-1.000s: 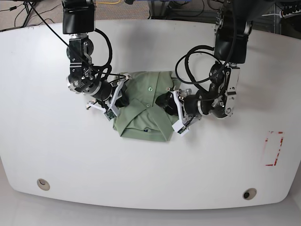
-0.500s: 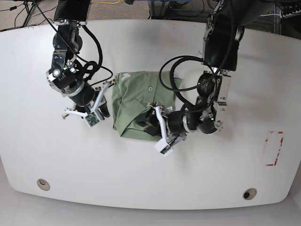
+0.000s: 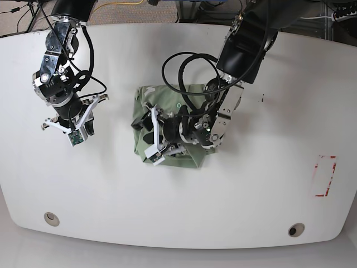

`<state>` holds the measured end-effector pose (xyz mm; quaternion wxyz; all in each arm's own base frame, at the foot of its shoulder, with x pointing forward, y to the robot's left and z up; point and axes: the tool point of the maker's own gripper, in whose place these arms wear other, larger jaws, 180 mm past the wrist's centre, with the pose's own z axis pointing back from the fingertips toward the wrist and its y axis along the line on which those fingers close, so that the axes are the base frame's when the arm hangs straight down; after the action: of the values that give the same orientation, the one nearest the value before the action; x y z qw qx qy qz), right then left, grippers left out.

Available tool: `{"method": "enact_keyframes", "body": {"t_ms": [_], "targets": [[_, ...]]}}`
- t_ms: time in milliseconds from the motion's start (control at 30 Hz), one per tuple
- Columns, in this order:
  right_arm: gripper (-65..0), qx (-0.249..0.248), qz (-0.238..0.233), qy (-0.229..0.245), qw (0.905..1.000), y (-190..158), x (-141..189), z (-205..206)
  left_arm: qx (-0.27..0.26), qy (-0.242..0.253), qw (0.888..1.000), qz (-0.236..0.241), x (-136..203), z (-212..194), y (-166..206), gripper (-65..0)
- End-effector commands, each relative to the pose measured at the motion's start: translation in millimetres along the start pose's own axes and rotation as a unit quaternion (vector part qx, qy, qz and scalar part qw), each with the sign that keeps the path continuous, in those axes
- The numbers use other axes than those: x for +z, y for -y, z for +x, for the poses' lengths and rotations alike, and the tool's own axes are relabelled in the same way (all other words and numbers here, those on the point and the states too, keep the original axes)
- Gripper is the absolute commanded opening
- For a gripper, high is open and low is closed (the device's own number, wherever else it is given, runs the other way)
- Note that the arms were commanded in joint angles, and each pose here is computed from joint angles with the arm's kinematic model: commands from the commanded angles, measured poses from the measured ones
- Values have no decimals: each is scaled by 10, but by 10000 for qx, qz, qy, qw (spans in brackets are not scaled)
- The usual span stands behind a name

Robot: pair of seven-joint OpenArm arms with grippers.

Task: Layout the t-shirt on the table in an organized manner, then fold the t-shirt properly
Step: 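Press the folded shirt with the left gripper and withdraw the right gripper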

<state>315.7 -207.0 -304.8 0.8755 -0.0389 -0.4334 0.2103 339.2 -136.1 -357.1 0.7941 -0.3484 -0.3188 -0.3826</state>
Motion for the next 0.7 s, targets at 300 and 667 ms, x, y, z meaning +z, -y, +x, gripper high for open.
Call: {"method": "enact_keyframes", "body": {"t_ms": [300, 667], "targets": [[-575, -159, -76, 273, 9995, 49, 73, 76, 827, -114, 9964, -168, -145, -557, -38, -343], [-575, -163, -97, 283, 9994, 56, 88, 77, 666, -1030, 9923, 193, 416, -1401, -347, -344]]}}
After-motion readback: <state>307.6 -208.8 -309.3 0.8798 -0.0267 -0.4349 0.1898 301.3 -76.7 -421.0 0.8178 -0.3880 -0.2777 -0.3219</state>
